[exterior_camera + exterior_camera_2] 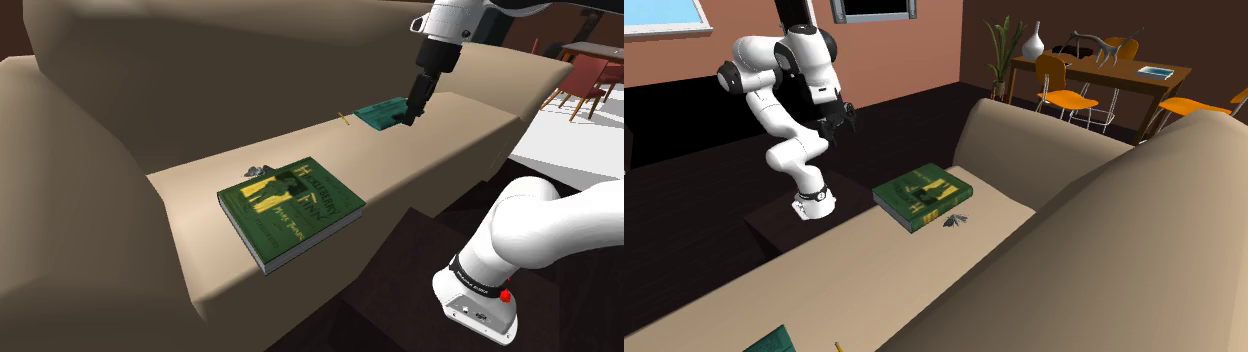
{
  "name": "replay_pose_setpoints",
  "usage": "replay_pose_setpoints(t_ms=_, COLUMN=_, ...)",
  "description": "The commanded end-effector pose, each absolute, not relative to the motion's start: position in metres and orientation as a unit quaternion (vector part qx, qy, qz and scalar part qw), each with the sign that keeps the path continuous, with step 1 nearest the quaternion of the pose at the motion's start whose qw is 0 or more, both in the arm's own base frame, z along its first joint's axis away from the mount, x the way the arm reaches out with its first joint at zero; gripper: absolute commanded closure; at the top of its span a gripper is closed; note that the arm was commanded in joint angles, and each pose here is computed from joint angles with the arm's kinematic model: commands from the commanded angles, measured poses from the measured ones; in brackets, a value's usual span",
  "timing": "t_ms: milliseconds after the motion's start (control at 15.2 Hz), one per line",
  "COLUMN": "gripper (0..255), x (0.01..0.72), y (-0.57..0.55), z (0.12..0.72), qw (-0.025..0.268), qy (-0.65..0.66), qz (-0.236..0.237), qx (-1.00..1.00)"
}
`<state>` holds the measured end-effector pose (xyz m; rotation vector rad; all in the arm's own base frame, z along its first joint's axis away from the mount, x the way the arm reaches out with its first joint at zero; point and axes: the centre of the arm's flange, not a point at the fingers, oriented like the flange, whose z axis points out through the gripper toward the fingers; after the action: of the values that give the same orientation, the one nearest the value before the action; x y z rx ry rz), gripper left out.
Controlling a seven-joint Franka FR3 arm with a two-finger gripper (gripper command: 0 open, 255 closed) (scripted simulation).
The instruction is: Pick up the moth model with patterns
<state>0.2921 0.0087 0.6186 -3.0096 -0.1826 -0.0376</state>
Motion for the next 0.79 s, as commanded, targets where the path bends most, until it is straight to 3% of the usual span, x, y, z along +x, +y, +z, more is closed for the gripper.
replay_pose_setpoints(t_ms=0, gripper=0, x=0.292, y=0.009, z=0.619, qw=0.063, qy=-0.06, qz=-0.012, qx=-0.996)
replay_pose_setpoints(t_ms=726, gripper=0, x=0.422, y=0.049, z=0.552, qw=0.047, qy=-0.108, qz=0.006, qx=-0.993)
